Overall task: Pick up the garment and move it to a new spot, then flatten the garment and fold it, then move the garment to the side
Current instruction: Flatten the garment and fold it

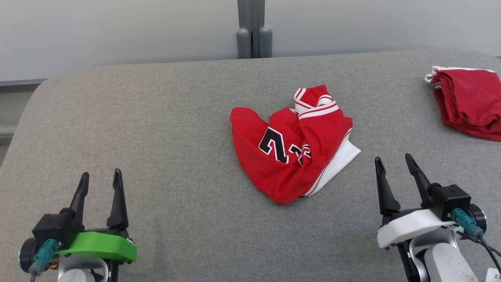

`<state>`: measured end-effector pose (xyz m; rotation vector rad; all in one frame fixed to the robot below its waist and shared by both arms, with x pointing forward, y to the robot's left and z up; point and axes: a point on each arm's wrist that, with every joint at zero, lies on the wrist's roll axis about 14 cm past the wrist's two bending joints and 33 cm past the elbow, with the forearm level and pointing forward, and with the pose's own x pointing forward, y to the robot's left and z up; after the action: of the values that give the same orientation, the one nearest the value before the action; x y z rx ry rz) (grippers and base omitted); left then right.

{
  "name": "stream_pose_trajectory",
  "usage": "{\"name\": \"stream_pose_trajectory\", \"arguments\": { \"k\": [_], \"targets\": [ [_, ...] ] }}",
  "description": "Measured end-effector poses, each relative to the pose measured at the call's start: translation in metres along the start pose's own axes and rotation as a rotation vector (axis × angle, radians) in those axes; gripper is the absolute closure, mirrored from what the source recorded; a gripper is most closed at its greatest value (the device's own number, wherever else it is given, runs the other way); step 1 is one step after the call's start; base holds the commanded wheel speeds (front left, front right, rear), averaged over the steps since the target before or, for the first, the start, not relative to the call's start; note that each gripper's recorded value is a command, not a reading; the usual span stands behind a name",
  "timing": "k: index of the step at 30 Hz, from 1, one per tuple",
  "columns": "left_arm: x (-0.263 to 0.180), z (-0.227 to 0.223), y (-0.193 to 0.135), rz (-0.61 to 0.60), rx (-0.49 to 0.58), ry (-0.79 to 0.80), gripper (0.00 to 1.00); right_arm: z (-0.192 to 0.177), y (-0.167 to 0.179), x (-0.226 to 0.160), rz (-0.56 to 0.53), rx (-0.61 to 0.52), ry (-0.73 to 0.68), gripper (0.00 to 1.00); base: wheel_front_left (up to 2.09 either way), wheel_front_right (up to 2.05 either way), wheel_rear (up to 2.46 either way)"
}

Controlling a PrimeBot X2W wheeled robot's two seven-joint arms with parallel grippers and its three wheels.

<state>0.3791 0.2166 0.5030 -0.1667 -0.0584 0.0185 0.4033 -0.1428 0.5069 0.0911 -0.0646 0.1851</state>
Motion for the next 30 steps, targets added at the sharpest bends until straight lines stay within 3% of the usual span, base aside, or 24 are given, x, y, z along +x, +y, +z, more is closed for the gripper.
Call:
{"name": "stream_pose_trajectory", "arguments": {
  "k": [8, 13, 19, 30],
  "targets": [
    [0.001, -0.001, -0.002, 0.0, -0.004, 0.001, 0.0, 0.003, 0.003, 0.004, 0.014, -0.005, -0.008, 0.0, 0.0, 0.0, 0.0],
    [0.001, -0.006, -0.003, -0.007, -0.001, 0.015, 0.0, 0.023, 0.006, 0.026, 0.058, -0.057, -0.052, 0.0, 0.0, 0.0, 0.0],
    [0.003, -0.009, -0.003, -0.008, 0.002, 0.022, 0.0, 0.025, 0.004, 0.055, 0.085, -0.12, -0.01, 0.0, 0.0, 0.0, 0.0],
    [0.015, -0.017, -0.005, -0.013, 0.008, 0.043, 0.0, -0.042, -0.018, 0.082, 0.058, -0.125, 0.221, 0.0, 0.0, 0.0, 0.0]
  ]
}}
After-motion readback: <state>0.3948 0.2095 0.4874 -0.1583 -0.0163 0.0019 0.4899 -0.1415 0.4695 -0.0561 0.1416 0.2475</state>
